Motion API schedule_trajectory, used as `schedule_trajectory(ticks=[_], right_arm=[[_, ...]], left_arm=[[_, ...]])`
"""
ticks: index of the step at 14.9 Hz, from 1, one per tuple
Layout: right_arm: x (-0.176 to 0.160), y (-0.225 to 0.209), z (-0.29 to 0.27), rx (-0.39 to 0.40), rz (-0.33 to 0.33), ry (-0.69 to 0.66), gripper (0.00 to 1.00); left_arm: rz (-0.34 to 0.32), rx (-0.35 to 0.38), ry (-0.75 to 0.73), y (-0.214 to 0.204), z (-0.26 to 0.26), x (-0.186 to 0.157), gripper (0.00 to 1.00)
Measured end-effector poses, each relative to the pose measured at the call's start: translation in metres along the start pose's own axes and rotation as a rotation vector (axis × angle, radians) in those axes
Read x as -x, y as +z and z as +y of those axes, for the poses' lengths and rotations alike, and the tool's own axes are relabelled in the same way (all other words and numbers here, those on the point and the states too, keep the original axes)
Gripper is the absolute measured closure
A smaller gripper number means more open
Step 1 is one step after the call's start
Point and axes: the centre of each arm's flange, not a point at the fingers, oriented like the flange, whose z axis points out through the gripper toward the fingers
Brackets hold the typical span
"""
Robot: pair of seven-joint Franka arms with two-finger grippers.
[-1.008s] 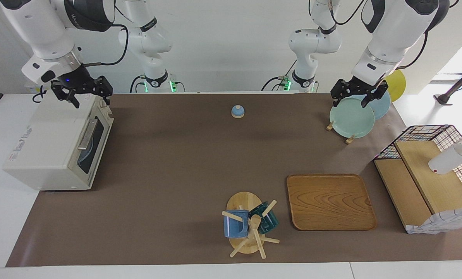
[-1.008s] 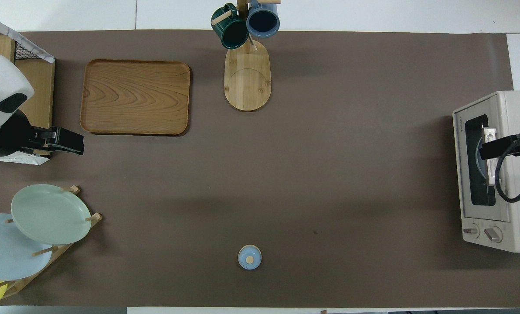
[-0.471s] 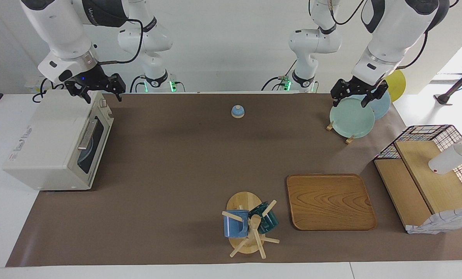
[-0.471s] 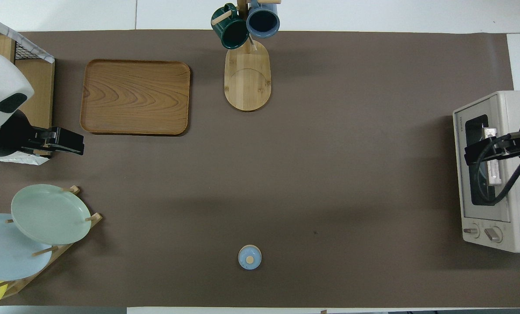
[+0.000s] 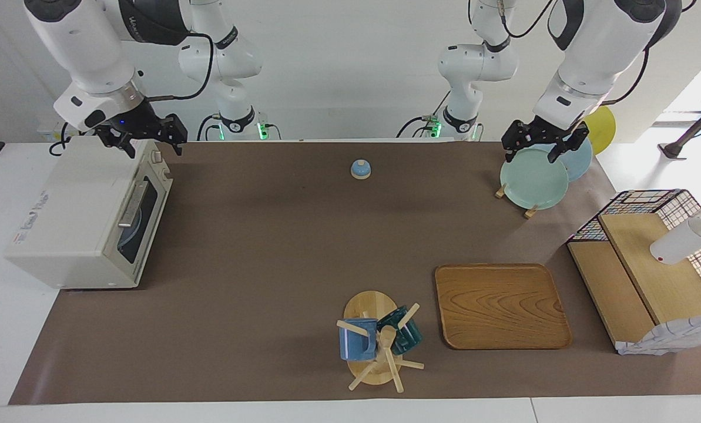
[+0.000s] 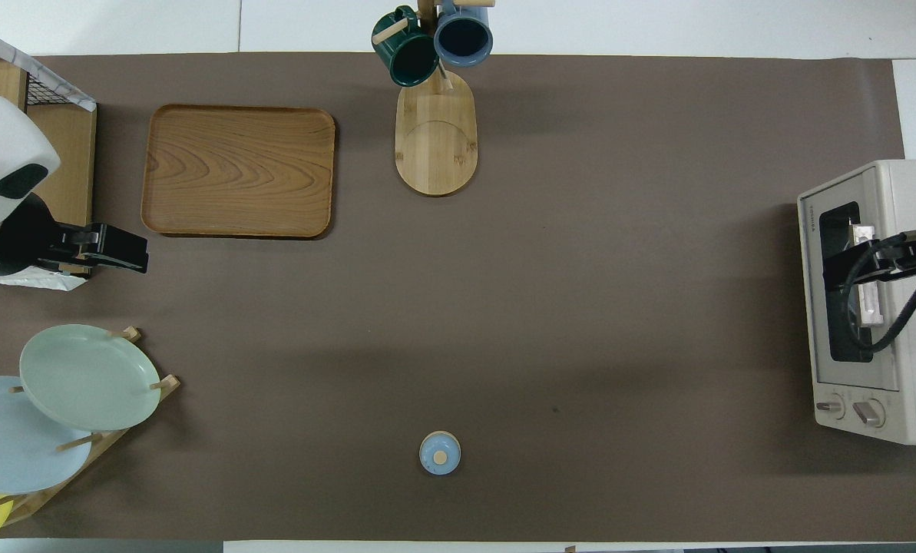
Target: Put eggplant into oven
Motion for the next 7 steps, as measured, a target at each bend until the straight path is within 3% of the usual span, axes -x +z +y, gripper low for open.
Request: schedule_trajectory(ticks=[7], right_arm=[[0.0002,-0.0022,0.0007,0.000,0.005,0.001,0.00]], left_arm=[[0.000,0.000,0.000,0.0000,0.0000,0.0000,0.00]])
